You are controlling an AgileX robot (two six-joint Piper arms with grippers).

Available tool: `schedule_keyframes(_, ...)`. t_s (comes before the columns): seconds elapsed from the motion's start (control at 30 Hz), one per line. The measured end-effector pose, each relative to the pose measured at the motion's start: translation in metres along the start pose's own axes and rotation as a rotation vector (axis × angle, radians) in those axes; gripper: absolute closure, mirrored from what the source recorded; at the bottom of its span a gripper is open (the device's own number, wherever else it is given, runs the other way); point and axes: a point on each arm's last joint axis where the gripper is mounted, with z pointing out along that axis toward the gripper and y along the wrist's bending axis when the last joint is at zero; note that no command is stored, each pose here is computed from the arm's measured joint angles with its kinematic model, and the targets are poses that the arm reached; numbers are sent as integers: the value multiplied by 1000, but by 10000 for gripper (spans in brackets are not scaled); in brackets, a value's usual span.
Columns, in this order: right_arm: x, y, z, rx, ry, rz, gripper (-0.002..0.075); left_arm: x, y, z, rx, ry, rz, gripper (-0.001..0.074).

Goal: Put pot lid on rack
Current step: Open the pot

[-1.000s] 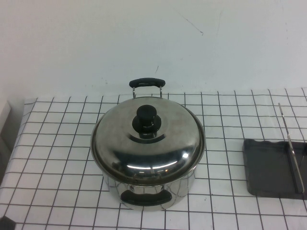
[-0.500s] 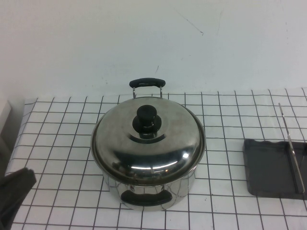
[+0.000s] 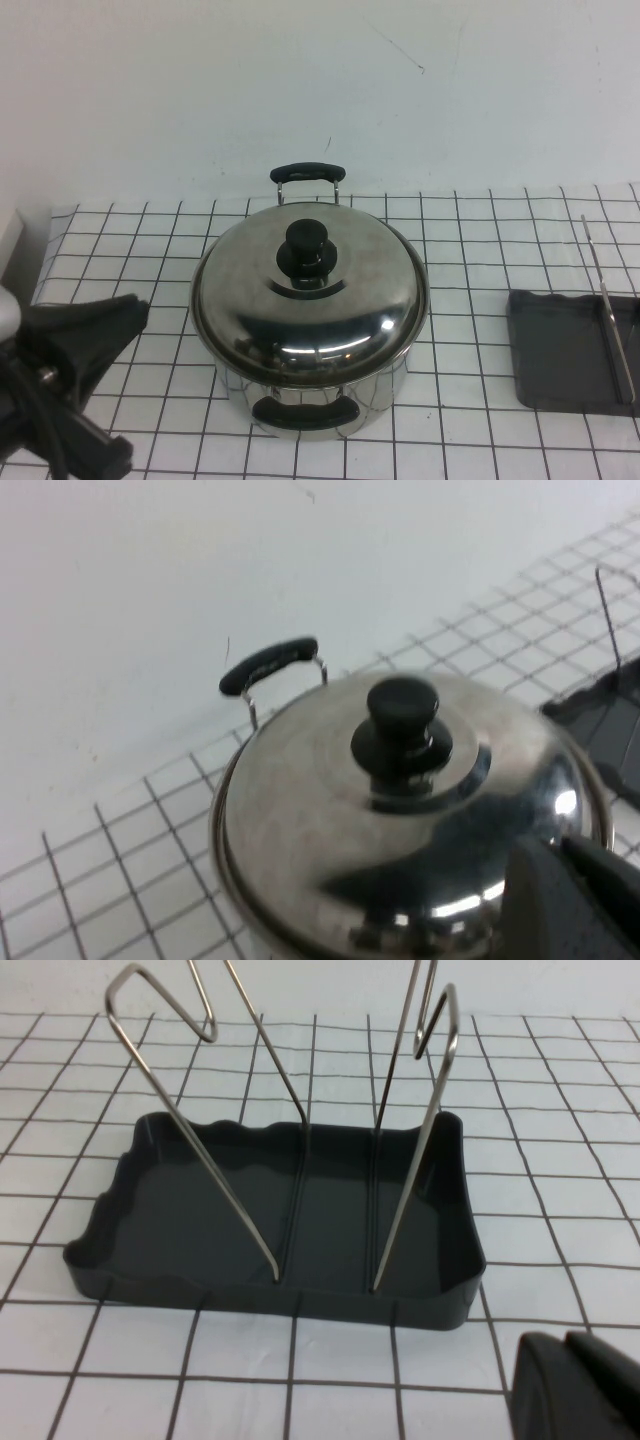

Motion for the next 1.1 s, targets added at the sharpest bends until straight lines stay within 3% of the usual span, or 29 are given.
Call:
schedule_keyframes(0.13, 0, 0, 0, 0, 0, 0, 730, -11, -12, 15, 23, -104, 2, 736)
schedule_keyframes(0.23, 0, 0, 0, 0, 0, 0, 730, -16, -22, 34, 71, -173, 24, 689)
schedule_keyframes(0.3, 0, 0, 0, 0, 0, 0, 730, -16, -27, 50, 99, -184, 21, 595)
schedule_keyframes(0.47, 0, 0, 0, 0, 0, 0, 730, -3, -34, 93, 139, -145, 2, 239)
schedule_keyframes(0.57, 0, 0, 0, 0, 0, 0, 730, 4, -35, 115, 134, -155, -19, 109)
schedule_keyframes(0.73, 0, 0, 0, 0, 0, 0, 730, 16, -29, 146, 40, -210, -35, 57)
schedule_keyframes(1.1, 0, 0, 0, 0, 0, 0, 730, 42, 0, 182, -139, -260, -130, 52)
